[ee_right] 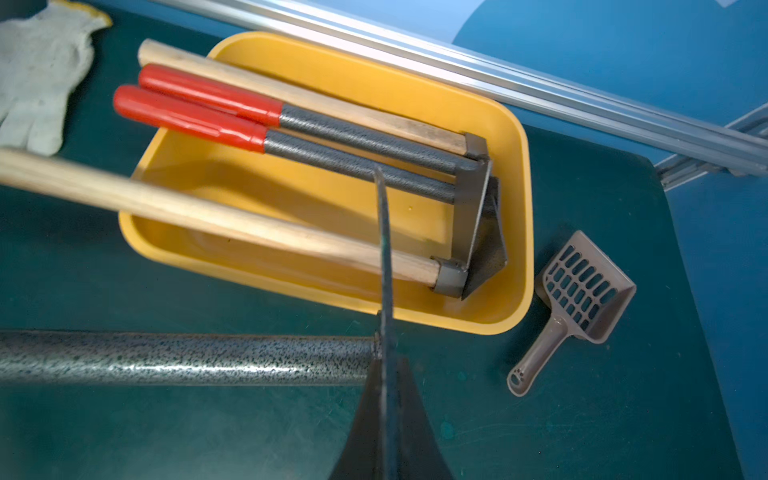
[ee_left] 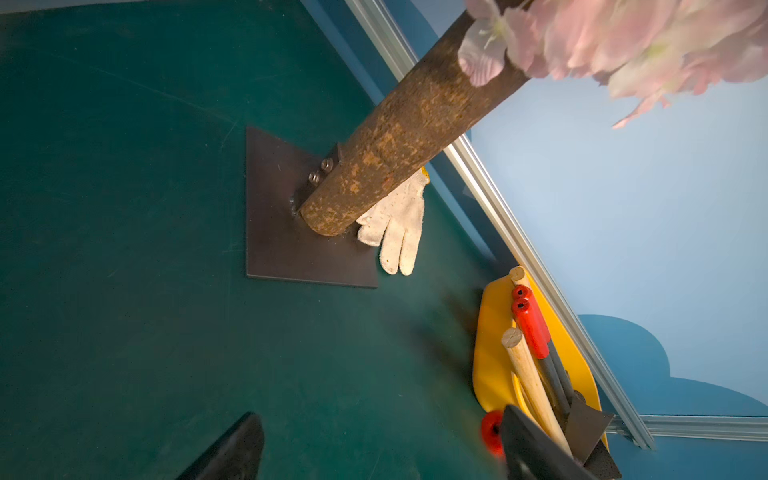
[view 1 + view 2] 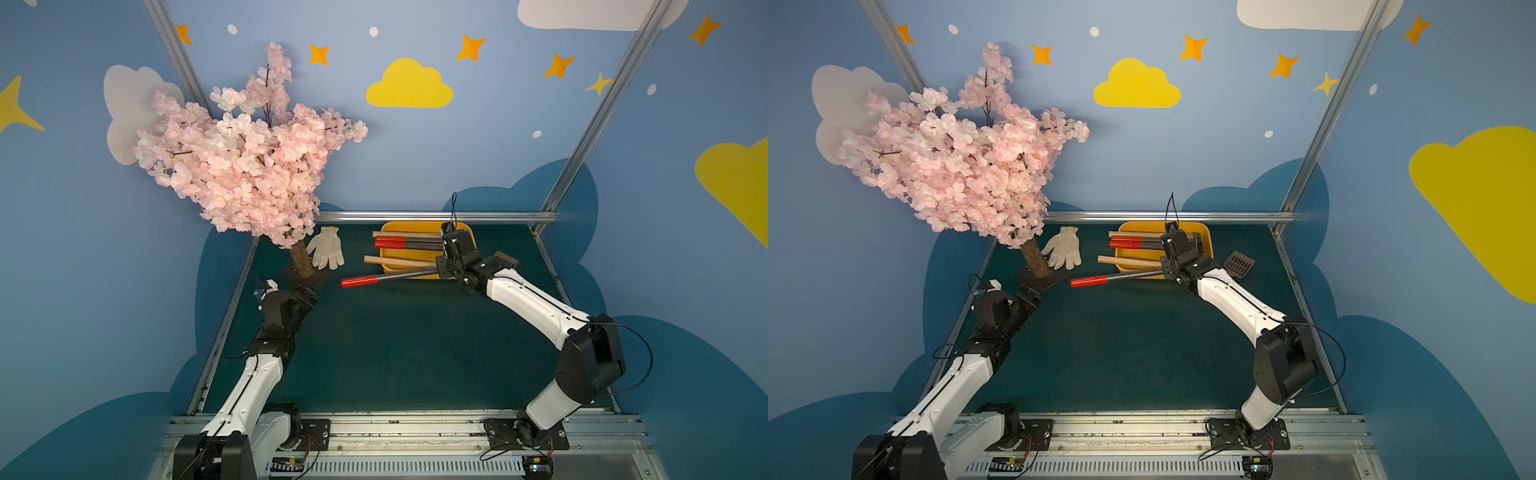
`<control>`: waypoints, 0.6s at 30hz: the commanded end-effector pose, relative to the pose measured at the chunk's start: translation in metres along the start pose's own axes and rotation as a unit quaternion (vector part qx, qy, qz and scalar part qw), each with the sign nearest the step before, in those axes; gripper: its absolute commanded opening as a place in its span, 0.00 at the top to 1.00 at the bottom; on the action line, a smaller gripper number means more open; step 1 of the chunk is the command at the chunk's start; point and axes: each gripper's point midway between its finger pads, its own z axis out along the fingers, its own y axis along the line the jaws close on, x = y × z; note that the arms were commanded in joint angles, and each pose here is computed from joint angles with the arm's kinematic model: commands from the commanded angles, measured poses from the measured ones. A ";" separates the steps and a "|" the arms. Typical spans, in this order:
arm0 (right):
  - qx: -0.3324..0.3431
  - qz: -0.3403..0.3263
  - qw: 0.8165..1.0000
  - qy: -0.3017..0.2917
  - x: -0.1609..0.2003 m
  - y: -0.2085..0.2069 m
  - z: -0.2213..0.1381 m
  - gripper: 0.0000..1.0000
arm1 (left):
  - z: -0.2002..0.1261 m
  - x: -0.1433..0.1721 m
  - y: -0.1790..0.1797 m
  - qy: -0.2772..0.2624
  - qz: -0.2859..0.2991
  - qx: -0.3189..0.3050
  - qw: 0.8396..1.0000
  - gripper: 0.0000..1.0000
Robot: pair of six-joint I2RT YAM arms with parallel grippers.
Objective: Put the small hoe into the storage box
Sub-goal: Place the hoe in the storage box.
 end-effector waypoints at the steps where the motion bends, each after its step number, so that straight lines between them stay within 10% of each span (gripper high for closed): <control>1: -0.020 0.080 0.995 -0.048 -0.038 -0.008 0.000 1.00 | 0.000 0.004 0.008 0.008 0.011 -0.010 1.000 0.11; 18: -0.025 0.149 0.987 -0.055 -0.063 -0.046 0.068 1.00 | -0.013 -0.002 0.002 0.004 0.022 -0.002 1.000 0.11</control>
